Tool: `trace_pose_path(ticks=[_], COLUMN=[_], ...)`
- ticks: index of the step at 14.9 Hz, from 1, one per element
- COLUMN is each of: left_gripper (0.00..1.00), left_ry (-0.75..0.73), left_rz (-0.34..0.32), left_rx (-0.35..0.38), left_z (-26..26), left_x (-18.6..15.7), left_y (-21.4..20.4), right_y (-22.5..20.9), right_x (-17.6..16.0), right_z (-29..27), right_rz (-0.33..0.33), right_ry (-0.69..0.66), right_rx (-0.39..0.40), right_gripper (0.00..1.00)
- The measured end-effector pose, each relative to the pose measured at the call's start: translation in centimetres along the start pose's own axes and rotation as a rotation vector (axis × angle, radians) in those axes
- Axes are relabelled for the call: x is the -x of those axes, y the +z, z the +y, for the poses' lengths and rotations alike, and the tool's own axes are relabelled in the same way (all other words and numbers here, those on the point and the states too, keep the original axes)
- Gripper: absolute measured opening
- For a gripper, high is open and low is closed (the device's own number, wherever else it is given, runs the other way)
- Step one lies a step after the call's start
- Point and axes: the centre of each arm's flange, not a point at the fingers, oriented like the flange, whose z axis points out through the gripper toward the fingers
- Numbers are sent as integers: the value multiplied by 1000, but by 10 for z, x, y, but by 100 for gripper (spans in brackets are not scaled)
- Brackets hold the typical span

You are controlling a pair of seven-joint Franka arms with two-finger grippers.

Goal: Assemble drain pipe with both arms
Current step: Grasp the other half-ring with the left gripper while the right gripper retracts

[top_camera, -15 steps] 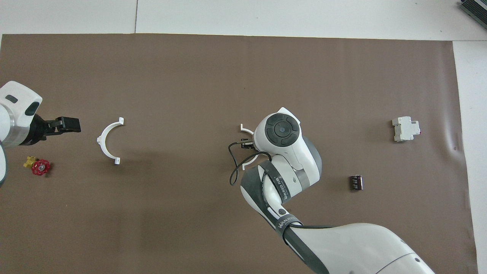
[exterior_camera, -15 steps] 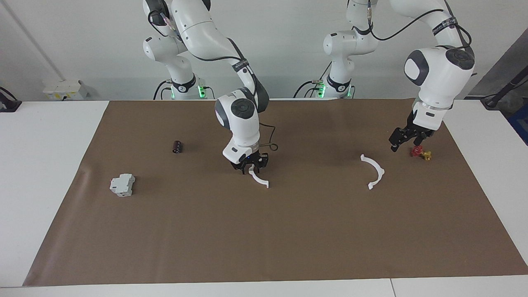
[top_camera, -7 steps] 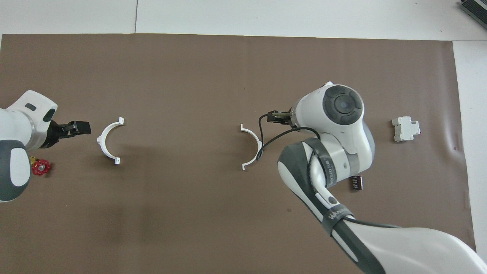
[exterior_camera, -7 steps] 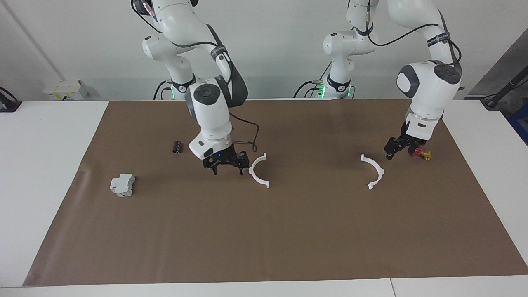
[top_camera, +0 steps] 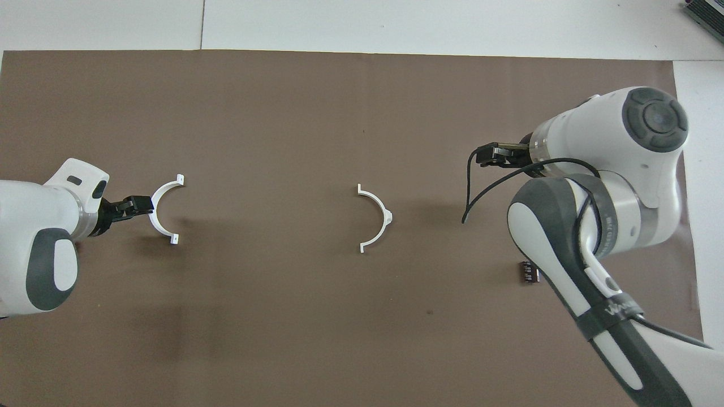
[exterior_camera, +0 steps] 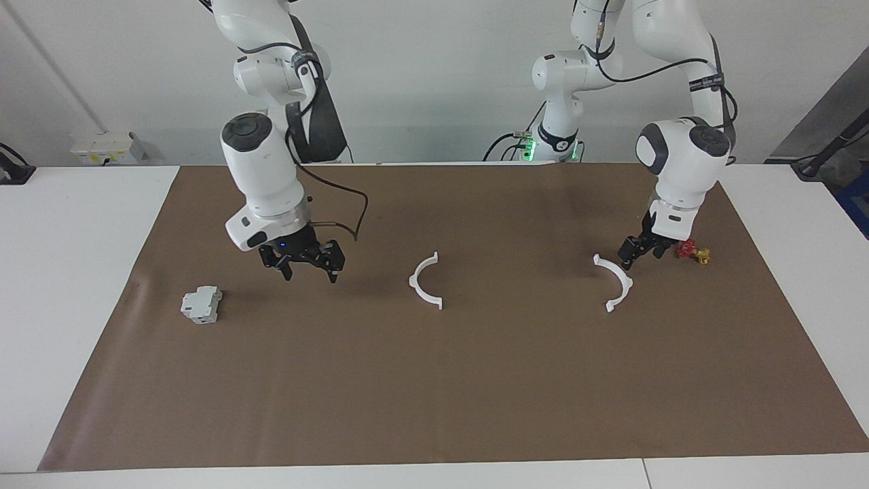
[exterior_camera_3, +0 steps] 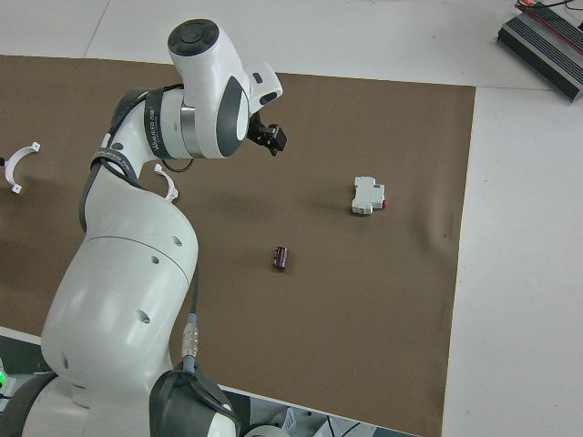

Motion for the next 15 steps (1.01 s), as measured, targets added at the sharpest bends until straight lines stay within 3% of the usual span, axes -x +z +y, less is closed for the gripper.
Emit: trace_pose_path(ticks=[4, 8, 12, 13, 14, 15], left_gripper=[100, 100, 100, 93, 93, 85], left_ry=[-64, -75, -75, -75, -76, -76], left_rz=[-2, -4, -5, -5, -5, -5], left_rx=[5, 6, 6, 6, 6, 6], left_z=[18, 25, 24, 24, 24, 24], left_x=[9, 11, 11, 11, 11, 11], left_y=[13, 29, 30, 30, 30, 30], right_y=[-27, -28, -50, -66, -86, -105], right_x=[8, 17, 16, 18, 20, 23], right_z=[60, 117, 140, 134, 127, 122], right_rz=[-65, -158, -127, -111, -102, -96], right_ry=[43, 30, -9, -26, -37, -45], right_rx=[11, 18, 66, 81, 82, 81], right_gripper=[100, 100, 100, 100, 100, 100])
